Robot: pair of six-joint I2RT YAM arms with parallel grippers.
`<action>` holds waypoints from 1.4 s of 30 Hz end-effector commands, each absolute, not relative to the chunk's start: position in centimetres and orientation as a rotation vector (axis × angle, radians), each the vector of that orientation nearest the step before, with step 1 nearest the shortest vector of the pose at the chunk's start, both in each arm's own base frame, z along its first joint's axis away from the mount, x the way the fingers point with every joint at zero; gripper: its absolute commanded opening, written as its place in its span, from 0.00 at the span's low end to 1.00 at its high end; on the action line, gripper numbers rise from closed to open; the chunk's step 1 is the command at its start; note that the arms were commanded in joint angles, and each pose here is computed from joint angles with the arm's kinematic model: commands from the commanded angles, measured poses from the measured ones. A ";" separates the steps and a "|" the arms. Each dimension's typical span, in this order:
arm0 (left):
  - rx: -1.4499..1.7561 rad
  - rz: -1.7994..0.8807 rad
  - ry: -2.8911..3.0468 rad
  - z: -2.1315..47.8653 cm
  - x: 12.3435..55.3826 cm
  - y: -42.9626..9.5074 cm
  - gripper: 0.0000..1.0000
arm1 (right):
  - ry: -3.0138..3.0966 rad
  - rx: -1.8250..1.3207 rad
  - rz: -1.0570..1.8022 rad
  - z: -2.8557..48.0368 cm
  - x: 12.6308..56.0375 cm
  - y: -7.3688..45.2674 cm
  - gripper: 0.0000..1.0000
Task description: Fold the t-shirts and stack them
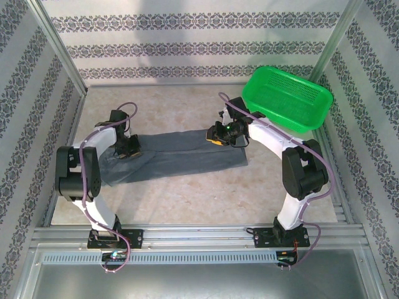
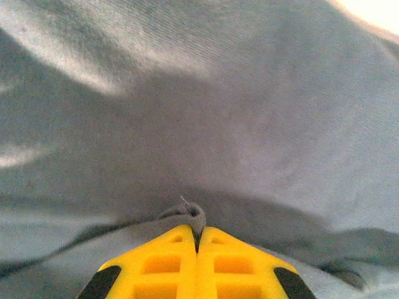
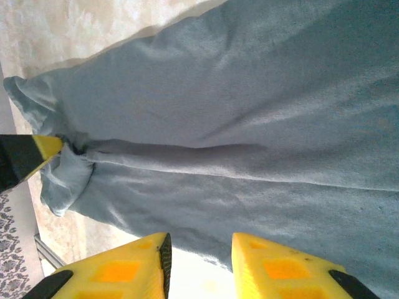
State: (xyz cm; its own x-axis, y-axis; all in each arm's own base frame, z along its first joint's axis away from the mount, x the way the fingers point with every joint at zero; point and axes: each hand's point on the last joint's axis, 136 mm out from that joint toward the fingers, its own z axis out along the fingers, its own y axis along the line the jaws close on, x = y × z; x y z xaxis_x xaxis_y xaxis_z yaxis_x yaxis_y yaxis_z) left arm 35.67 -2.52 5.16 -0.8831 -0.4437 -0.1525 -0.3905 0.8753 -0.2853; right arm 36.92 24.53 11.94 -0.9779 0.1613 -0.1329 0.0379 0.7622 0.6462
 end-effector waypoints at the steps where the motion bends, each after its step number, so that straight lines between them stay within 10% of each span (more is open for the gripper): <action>1: -0.745 -0.350 2.835 7.0 33.2 -3.3 0.00 | 2.746 0.124 1.030 13.2 36.6 25.0 0.32; 23: -1.244 -0.599 2.786 6.9 24.6 -11.5 0.00 | 2.779 0.149 1.043 11.5 35.8 23.3 0.31; 30: -1.278 -0.666 2.816 6.1 24.0 -13.2 0.35 | 2.808 0.333 0.969 9.5 35.8 20.1 0.30; 42: -1.321 -0.479 2.601 10.6 26.6 -6.8 0.35 | 2.786 0.448 0.942 8.9 37.5 19.0 0.28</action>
